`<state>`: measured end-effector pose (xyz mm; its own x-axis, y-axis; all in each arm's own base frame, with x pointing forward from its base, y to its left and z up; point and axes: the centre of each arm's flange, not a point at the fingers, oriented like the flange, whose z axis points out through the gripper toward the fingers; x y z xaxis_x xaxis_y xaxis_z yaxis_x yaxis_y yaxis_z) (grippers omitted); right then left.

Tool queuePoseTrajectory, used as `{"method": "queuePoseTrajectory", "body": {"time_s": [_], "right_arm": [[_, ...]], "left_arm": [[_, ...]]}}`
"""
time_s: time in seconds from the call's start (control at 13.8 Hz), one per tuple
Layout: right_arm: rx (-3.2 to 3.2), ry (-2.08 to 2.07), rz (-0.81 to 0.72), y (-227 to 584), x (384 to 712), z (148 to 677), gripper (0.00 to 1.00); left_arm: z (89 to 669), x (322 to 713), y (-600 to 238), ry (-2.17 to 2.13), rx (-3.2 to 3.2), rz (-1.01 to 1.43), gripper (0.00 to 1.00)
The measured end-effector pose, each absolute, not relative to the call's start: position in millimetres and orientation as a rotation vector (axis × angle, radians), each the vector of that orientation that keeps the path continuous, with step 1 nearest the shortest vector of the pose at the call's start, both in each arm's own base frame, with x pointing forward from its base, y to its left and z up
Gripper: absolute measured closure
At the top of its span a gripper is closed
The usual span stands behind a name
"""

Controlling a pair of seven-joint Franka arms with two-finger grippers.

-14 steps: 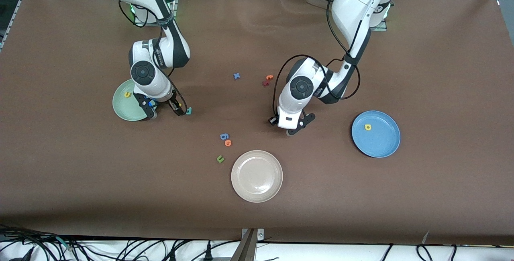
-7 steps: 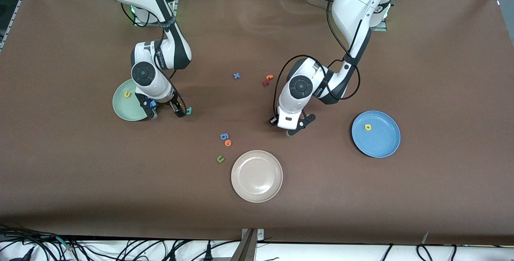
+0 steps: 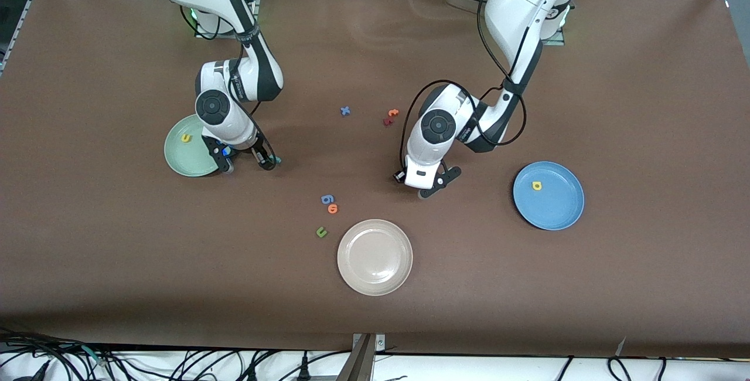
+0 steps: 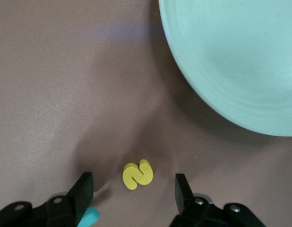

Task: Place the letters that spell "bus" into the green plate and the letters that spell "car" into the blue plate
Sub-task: 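Grasp the teal c and yellow 2 with the left and right grippers, then drop the teal c and yellow 2 onto the blue and green plates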

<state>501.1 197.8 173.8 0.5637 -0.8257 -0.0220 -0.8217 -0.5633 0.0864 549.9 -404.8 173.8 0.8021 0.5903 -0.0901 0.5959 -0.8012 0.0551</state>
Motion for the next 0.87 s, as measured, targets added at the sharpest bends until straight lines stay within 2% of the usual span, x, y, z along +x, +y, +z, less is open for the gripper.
{"method": "queuePoseTrajectory", "body": {"time_s": [0.22,0.36,0.65,0.87], "right_arm": [[2.743,-1.389,-0.094,197,501,173,0.22],[2.749,-1.381,-0.094,197,502,174,0.26],[2.761,-1.37,-0.091,198,503,176,0.7],[2.765,-1.365,-0.095,197,503,178,0.72]], "left_arm": [[174,552,-400,0.968,2.93,-0.127,0.72],[185,566,-385,0.989,2.98,-0.177,0.72],[226,606,-323,0.91,3.048,-0.291,0.72],[238,621,-272,0.825,3.083,-0.382,0.72]]}}
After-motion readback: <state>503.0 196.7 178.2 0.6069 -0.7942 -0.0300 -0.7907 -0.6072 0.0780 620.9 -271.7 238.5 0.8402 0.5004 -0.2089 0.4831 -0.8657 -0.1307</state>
